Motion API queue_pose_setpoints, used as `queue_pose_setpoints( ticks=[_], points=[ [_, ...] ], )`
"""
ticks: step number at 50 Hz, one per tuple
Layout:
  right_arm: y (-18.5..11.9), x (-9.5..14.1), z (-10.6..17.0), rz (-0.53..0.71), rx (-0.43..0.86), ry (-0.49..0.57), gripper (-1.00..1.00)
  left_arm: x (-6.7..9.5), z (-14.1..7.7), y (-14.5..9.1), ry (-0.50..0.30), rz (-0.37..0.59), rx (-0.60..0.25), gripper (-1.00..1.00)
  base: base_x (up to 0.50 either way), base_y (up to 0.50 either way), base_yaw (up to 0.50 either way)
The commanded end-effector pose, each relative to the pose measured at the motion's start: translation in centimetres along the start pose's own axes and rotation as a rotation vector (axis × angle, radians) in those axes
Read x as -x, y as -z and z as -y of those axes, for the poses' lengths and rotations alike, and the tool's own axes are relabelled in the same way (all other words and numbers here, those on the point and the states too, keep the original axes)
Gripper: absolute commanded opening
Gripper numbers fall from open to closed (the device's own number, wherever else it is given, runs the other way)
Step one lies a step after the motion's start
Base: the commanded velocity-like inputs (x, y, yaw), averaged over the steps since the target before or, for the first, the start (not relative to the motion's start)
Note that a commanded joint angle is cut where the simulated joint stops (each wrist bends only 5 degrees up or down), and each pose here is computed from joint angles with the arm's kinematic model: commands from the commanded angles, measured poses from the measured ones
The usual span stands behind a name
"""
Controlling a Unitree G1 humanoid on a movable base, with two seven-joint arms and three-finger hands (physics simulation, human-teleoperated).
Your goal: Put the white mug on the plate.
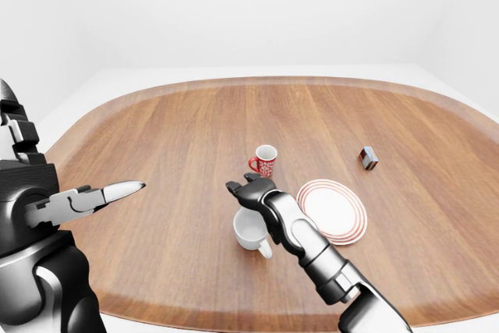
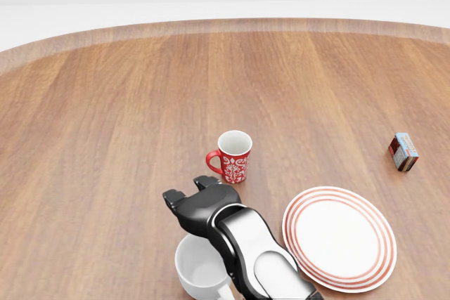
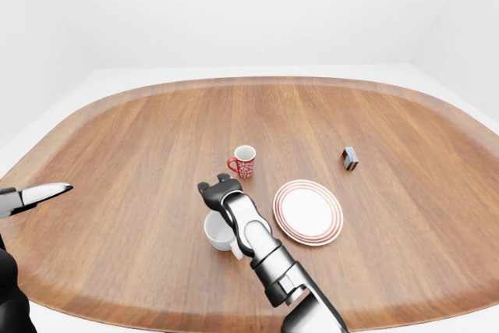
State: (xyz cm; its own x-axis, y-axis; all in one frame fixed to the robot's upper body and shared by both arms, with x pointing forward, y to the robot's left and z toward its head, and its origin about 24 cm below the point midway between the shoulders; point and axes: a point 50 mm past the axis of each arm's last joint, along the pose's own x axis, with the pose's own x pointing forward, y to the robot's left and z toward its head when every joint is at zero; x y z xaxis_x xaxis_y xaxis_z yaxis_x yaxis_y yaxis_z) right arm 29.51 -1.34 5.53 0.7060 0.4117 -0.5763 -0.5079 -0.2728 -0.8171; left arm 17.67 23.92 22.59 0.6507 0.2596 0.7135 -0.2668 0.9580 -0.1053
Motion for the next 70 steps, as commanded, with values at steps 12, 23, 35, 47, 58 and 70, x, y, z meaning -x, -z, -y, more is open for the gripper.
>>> queue_pose_setpoints(
  ticks=[12, 23, 35, 47, 58, 70],
  points=[
    [0.6, -0.9, 0.4, -0.096, -0.073, -0.015, 1.00, 0.0, -0.1, 0.1, -0.003, -0.004, 0.003, 1.00, 0.00, 0.00, 0.00],
    [-0.1, -0.9, 0.0, -0.083, -0.069, -0.021, 1.00, 0.1, -0.1, 0.3, -0.003, -0.017, 0.002, 1.00, 0.00, 0.00, 0.00],
    [-1.8, -0.9, -0.2, -0.021, -0.044, -0.023, 1.00, 0.2, 0.0, 0.4, -0.002, -0.024, 0.002, 1.00, 0.00, 0.00, 0.00],
    [-1.9, -1.0, 0.0, -0.030, -0.050, -0.023, 1.00, 0.2, 0.0, 0.3, -0.002, -0.019, 0.004, 1.00, 0.00, 0.00, 0.00],
    [-1.4, -1.2, -0.4, -0.069, -0.086, -0.043, 1.00, 0.1, -0.1, 0.3, -0.002, -0.014, 0.004, 1.00, 0.00, 0.00, 0.00],
    [-1.7, -1.4, -1.2, -0.063, -0.093, -0.073, 1.00, 0.1, 0.0, 0.6, -0.002, -0.030, 0.004, 1.00, 0.00, 0.00, 0.00]
  ],
)
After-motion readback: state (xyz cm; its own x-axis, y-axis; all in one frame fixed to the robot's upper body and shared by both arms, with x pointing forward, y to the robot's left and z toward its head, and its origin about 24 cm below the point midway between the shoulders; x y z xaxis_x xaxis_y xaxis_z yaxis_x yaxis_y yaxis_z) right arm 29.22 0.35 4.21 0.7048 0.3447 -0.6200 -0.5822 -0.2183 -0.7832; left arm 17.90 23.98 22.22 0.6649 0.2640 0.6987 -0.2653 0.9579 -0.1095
